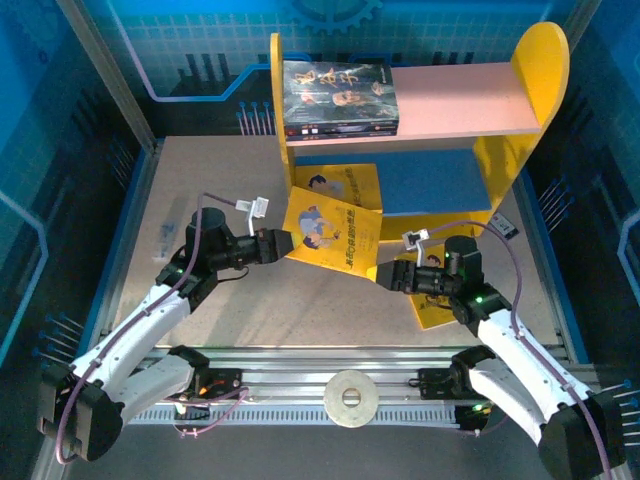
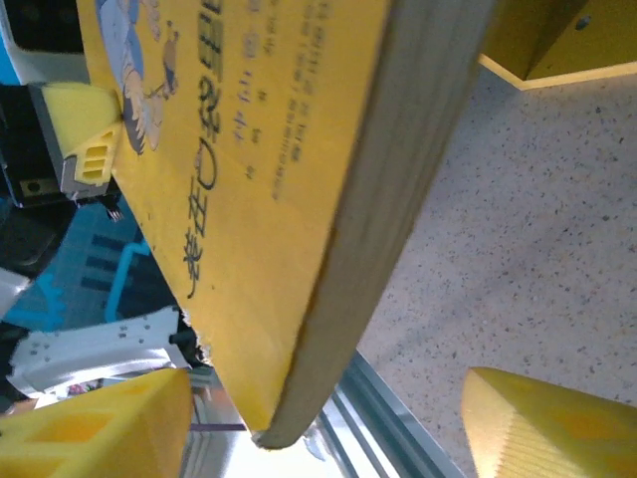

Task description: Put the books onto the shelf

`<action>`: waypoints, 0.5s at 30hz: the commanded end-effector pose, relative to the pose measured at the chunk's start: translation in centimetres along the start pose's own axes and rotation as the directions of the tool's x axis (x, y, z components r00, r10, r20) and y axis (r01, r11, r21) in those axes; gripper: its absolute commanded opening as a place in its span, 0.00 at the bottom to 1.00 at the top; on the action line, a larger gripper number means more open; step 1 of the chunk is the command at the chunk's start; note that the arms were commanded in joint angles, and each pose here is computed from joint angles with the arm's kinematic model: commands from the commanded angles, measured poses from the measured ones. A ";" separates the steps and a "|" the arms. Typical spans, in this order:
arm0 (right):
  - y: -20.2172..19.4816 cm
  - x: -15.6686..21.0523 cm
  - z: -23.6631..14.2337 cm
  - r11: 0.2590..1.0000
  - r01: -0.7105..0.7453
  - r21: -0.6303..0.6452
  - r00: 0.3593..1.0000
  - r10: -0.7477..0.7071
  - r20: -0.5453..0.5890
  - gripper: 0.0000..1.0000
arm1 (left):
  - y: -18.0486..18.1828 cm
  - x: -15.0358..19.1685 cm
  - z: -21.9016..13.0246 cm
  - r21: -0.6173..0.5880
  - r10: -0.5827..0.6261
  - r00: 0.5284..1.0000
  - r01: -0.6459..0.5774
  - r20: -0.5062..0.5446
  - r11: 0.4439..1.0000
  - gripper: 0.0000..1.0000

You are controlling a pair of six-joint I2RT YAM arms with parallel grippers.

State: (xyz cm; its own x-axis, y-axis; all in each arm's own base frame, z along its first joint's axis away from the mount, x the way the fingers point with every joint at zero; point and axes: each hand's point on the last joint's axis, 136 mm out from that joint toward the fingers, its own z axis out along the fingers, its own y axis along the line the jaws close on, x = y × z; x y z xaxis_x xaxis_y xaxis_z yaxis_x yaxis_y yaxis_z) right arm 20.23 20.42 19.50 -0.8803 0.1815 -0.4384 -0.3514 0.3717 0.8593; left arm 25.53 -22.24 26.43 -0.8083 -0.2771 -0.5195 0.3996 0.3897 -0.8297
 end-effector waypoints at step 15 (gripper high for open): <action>1.6 -2.8 0.3 0.997 0.015 -0.073 0.996 -0.008 0.089 0.56 | -3.1 -0.8 1.4 0.092 0.086 0.994 -0.092 0.071 0.991 0.00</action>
State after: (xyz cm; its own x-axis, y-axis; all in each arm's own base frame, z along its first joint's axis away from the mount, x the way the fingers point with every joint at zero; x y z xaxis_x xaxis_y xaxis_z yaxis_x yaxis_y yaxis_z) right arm 21.70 20.78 20.78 -0.8665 0.2413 -0.4370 -0.3526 0.3238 0.8780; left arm 25.23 -24.02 26.43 -0.8044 -0.2817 -0.5231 0.4164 0.3606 -0.8346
